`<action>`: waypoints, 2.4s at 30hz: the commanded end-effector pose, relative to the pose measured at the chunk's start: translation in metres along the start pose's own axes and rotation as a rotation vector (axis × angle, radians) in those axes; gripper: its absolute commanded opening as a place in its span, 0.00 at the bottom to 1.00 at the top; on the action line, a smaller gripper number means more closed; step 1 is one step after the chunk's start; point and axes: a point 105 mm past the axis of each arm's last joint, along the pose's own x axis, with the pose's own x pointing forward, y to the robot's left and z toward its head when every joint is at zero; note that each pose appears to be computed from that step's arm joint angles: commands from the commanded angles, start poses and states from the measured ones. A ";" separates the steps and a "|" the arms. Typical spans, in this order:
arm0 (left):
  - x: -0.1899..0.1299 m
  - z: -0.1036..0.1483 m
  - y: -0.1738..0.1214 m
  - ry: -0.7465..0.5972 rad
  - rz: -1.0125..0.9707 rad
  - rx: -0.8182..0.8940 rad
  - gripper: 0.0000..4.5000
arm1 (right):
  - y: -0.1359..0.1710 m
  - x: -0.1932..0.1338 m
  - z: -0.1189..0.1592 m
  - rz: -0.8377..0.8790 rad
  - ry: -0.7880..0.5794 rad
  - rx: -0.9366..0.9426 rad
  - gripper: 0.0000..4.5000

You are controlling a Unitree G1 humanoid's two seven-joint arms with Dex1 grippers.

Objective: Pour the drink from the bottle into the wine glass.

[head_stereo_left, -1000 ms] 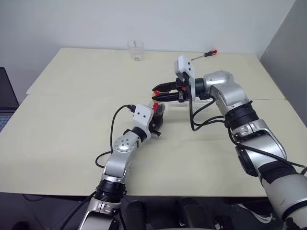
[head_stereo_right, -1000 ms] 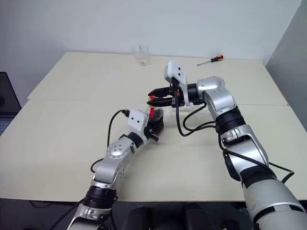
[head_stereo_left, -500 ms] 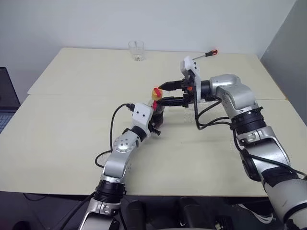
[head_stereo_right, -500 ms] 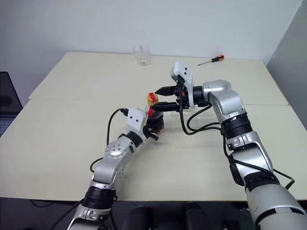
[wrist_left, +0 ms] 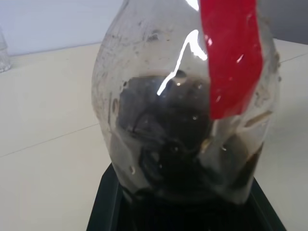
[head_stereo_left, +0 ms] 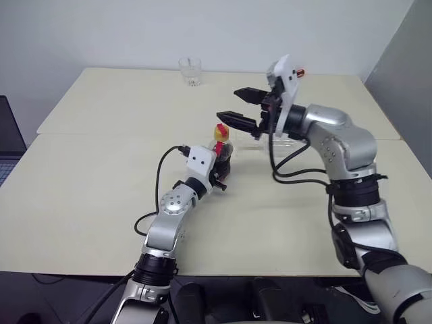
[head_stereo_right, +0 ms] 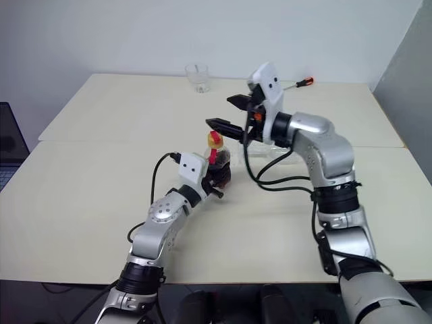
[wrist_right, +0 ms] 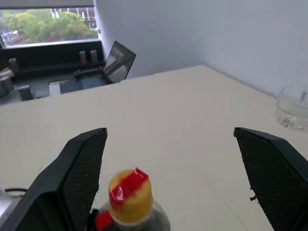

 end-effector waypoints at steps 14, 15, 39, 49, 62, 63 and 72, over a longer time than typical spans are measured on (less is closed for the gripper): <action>0.002 0.021 -0.003 -0.084 -0.005 0.014 0.23 | 0.010 0.015 -0.011 -0.226 -0.015 0.103 1.00; 0.002 0.021 -0.003 -0.084 -0.004 0.014 0.23 | 0.012 0.016 -0.013 -0.223 -0.011 0.105 1.00; 0.000 0.016 -0.004 -0.075 -0.005 0.007 0.23 | -0.003 0.036 -0.032 -0.274 -0.020 0.138 1.00; 0.001 0.016 -0.005 -0.074 -0.010 0.009 0.23 | -0.009 0.024 -0.034 -0.279 -0.008 0.128 1.00; 0.002 0.019 -0.005 -0.076 -0.019 0.014 0.22 | -0.003 0.008 -0.032 -0.273 -0.003 0.121 1.00; 0.002 0.019 -0.005 -0.076 -0.019 0.015 0.22 | -0.002 0.007 -0.031 -0.272 -0.004 0.121 1.00; 0.003 0.020 -0.005 -0.077 -0.021 0.017 0.22 | 0.000 -0.005 -0.032 -0.278 0.004 0.118 1.00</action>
